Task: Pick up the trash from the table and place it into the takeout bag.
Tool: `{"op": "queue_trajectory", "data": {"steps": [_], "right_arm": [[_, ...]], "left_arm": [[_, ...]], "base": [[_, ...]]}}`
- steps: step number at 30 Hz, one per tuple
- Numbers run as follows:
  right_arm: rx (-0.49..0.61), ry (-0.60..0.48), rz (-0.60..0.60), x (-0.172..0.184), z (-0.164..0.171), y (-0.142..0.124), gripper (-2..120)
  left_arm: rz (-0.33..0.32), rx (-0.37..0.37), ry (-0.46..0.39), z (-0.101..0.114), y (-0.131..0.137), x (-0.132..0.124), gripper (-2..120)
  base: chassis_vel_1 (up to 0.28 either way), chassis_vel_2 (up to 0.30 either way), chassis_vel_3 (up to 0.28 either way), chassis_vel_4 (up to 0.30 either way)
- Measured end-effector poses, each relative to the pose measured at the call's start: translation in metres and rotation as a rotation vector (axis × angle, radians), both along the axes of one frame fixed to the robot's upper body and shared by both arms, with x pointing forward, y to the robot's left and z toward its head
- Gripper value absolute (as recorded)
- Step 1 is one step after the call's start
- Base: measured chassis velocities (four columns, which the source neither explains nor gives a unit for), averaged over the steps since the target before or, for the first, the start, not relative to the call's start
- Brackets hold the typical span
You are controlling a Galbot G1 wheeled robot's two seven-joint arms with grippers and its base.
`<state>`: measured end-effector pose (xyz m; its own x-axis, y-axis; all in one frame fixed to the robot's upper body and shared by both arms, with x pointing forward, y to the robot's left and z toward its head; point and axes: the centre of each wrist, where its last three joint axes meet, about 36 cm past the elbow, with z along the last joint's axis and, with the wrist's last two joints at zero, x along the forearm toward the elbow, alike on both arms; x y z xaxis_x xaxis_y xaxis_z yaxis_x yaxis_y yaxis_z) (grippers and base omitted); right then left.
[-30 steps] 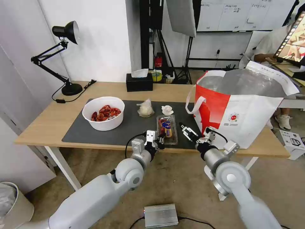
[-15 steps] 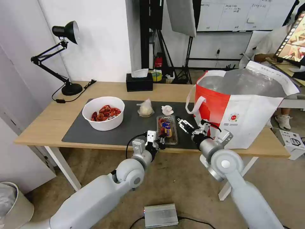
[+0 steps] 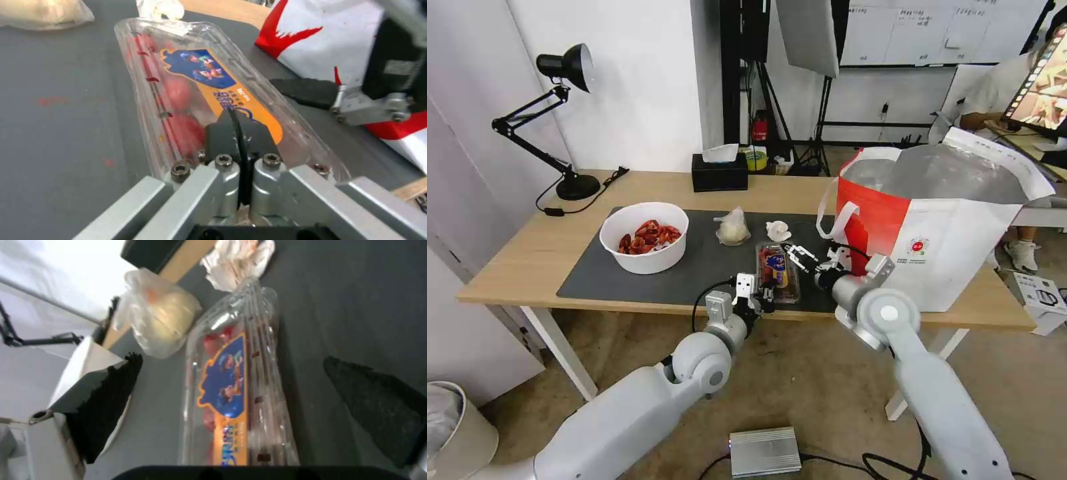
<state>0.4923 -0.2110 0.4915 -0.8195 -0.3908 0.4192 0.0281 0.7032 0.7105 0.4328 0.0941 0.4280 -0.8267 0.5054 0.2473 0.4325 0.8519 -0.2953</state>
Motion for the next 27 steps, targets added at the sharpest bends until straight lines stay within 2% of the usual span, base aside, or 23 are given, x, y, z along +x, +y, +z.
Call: {"op": "queue_trajectory", "data": {"steps": [5,27], "right_arm": [[-0.004,0.04,0.02,0.012,0.001,0.001,100],[0.014,0.056,0.05,0.028,0.002,0.01,100]], "left_arm": [[0.001,-0.004,0.002,0.0,-0.001,0.0,0],[0.009,-0.016,0.0,-0.002,-0.001,-0.001,0]], "base": [[0.0,0.0,0.0,0.0],[0.0,0.0,0.0,0.0]]}}
